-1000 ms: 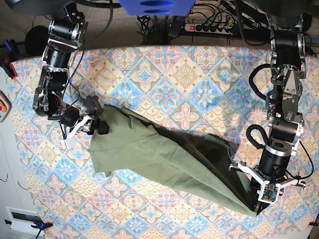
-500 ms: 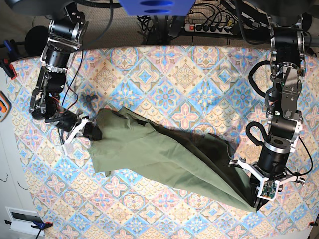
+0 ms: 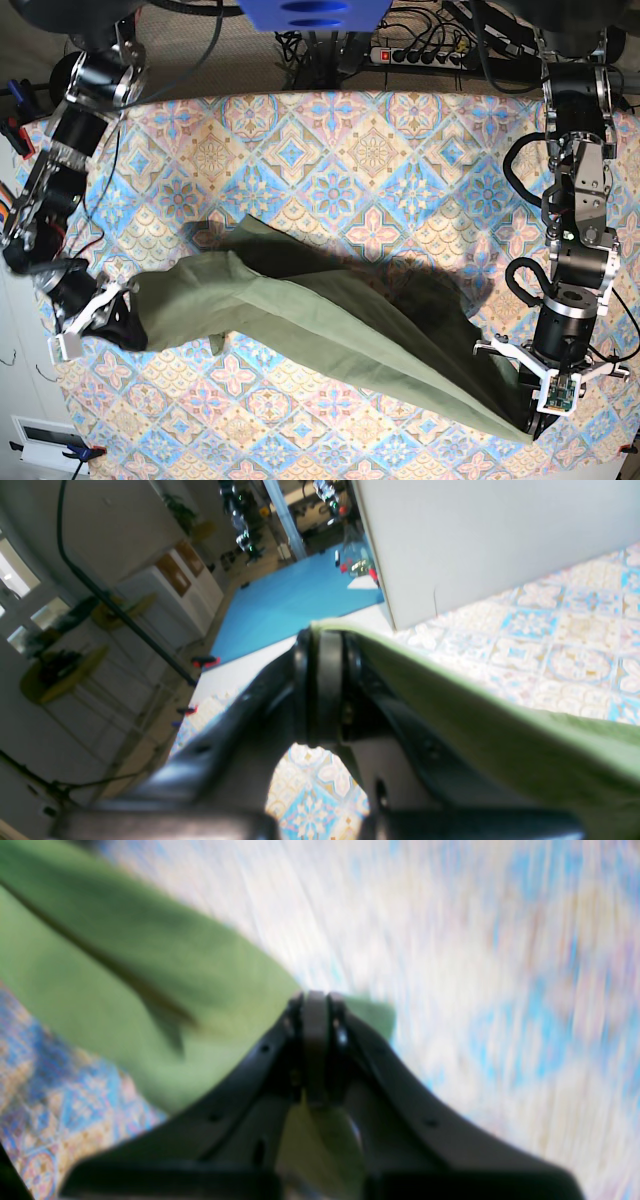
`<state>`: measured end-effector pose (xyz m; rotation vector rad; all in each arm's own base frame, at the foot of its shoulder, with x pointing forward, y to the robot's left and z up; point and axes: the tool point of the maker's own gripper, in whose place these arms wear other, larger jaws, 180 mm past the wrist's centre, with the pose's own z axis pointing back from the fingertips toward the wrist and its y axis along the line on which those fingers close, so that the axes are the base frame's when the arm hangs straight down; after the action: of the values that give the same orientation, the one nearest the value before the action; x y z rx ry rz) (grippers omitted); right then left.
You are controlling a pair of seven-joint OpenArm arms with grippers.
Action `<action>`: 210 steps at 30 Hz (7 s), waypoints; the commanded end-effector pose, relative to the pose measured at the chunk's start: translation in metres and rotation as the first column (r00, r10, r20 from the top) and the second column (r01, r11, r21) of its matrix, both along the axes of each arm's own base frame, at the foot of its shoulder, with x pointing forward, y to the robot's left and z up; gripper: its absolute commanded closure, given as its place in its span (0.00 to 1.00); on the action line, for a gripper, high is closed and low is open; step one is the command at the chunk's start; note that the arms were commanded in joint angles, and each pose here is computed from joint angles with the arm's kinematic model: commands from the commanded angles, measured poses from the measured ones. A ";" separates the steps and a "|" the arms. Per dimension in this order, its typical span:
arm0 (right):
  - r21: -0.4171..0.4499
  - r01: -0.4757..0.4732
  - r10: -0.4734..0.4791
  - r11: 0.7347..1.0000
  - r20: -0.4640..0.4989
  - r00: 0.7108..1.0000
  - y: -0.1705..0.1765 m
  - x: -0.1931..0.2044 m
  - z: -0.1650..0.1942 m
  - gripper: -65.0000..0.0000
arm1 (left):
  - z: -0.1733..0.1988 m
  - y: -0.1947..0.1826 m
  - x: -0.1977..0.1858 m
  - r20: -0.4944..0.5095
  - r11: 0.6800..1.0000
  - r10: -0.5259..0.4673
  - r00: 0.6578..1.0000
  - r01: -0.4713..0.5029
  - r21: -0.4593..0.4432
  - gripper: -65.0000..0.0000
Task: Layout the t-shirt on the table in an organized manner, then fold the t-shirt properly
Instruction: 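Release and regrasp the shirt fabric with the right gripper, then pull the shirt taut between both grippers, right gripper drawing outward, then lift the shirt with both grippers and shake it in the air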
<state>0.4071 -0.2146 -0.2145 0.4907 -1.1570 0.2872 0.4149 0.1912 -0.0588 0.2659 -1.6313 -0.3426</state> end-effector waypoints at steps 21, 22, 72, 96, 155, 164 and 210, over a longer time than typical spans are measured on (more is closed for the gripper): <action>-0.183 -0.102 0.095 0.978 -0.047 0.994 0.006 0.005 -0.011 0.98 | 0.043 -0.036 0.014 0.128 0.999 -0.054 0.990 0.052 0.015 1.00; -0.243 -0.113 0.108 0.963 -0.034 0.994 0.013 -0.005 -0.018 0.98 | 0.036 -0.035 0.013 0.114 0.999 -0.053 0.992 0.052 0.013 1.00; -0.606 -0.474 0.409 0.639 -0.253 0.877 0.194 -0.069 -0.186 0.47 | -0.112 0.046 -0.053 -0.198 0.990 0.142 0.970 -0.138 0.034 1.00; -0.618 -0.452 0.389 0.643 -0.246 0.888 0.185 -0.034 -0.180 0.95 | -0.113 0.045 -0.053 -0.201 0.990 0.140 0.970 -0.136 0.033 1.00; -0.650 -0.327 0.307 0.686 -0.150 0.940 0.159 -0.028 -0.142 0.98 | -0.109 0.045 -0.051 -0.188 0.990 0.142 0.972 -0.138 0.032 1.00; -0.682 -0.222 0.243 0.697 -0.067 0.968 0.134 -0.016 -0.108 0.98 | -0.085 0.046 -0.042 -0.126 0.990 0.142 0.982 -0.139 0.027 1.00; -0.630 0.040 -0.089 0.776 -0.046 0.995 0.001 -0.010 -0.050 0.99 | -0.068 0.049 -0.036 -0.085 0.989 0.143 0.986 -0.140 0.041 1.00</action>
<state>0.3870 -0.2098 -0.2868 -0.1109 -0.8624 0.5697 0.3775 0.2367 -0.1489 0.3555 -1.4438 -0.2686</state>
